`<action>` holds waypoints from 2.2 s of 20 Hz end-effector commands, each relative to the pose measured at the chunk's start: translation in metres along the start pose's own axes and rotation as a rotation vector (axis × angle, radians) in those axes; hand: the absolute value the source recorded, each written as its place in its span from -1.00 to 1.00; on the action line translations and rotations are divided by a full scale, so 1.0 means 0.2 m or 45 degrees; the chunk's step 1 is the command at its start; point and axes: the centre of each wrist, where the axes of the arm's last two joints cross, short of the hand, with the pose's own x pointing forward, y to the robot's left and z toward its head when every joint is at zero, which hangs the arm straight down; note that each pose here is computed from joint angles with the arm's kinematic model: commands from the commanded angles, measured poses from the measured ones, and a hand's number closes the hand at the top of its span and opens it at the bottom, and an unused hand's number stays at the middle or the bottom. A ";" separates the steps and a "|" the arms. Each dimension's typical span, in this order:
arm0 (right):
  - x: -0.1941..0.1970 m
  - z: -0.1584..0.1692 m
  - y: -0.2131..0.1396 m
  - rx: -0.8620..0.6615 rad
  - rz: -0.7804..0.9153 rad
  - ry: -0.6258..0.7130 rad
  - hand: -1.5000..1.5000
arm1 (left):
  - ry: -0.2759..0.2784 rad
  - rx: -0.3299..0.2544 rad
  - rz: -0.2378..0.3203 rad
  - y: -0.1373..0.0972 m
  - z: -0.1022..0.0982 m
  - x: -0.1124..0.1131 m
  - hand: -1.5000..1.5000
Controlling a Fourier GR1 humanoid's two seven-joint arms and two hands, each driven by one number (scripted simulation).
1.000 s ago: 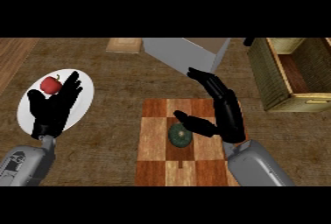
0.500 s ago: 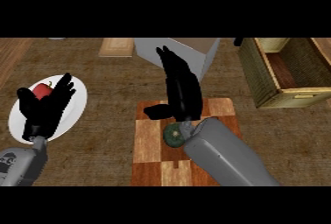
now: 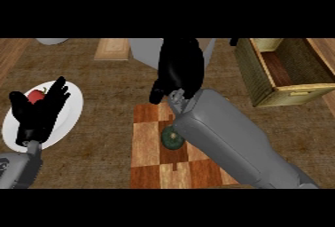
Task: Pick the squash from the cutting board and place it in the basket
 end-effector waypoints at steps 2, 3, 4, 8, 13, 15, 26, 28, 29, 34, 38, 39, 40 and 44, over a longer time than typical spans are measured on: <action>0.09 0.06 -0.16 0.269 0.124 0.180 -1.00 | -0.005 0.036 -0.008 0.06 -0.01 0.02 0.00; 0.14 0.08 -0.23 0.280 0.117 0.170 -1.00 | 0.001 0.015 0.021 0.03 0.00 -0.01 0.00; 0.14 0.12 -0.26 0.282 0.107 0.166 -1.00 | 0.002 -0.008 0.013 0.06 0.04 -0.03 0.00; 0.09 0.21 -0.34 0.337 0.004 0.146 -1.00 | 0.009 0.019 0.019 0.04 0.04 -0.01 0.00; -0.06 0.33 -0.36 0.291 -0.124 0.113 -1.00 | 0.005 0.034 0.015 0.08 0.08 -0.08 0.00; -0.10 0.44 -0.35 0.210 -0.174 0.078 -1.00 | -0.023 0.031 0.020 0.06 0.06 -0.05 0.00; -0.42 0.60 0.05 0.105 -0.198 0.075 -1.00 | -0.041 -0.017 -0.005 0.01 0.00 0.10 0.00; -0.43 0.64 0.13 0.075 -0.216 0.078 -1.00 | -0.048 -0.020 -0.005 0.08 0.06 0.01 0.00; -0.47 0.58 0.18 0.054 -0.210 0.051 -1.00 | -0.038 -0.044 0.012 0.06 0.01 0.07 0.00; -0.51 0.53 0.34 -0.039 -0.347 0.039 -1.00 | -0.033 -0.028 -0.004 0.01 0.00 0.02 0.00; -0.49 0.42 0.39 0.049 -0.306 0.099 -1.00 | -0.048 -0.034 0.004 0.03 -0.03 0.10 0.00; -0.51 0.41 0.49 0.079 -0.263 0.147 -1.00 | -0.055 -0.025 0.003 0.03 0.00 0.05 0.00; -0.51 0.40 0.47 0.118 -0.249 0.164 -1.00 | -0.030 -0.041 0.021 0.00 0.01 0.07 0.00; -0.58 0.37 0.49 0.171 -0.235 0.182 -1.00 | -0.056 -0.017 -0.007 0.07 -0.02 0.05 0.00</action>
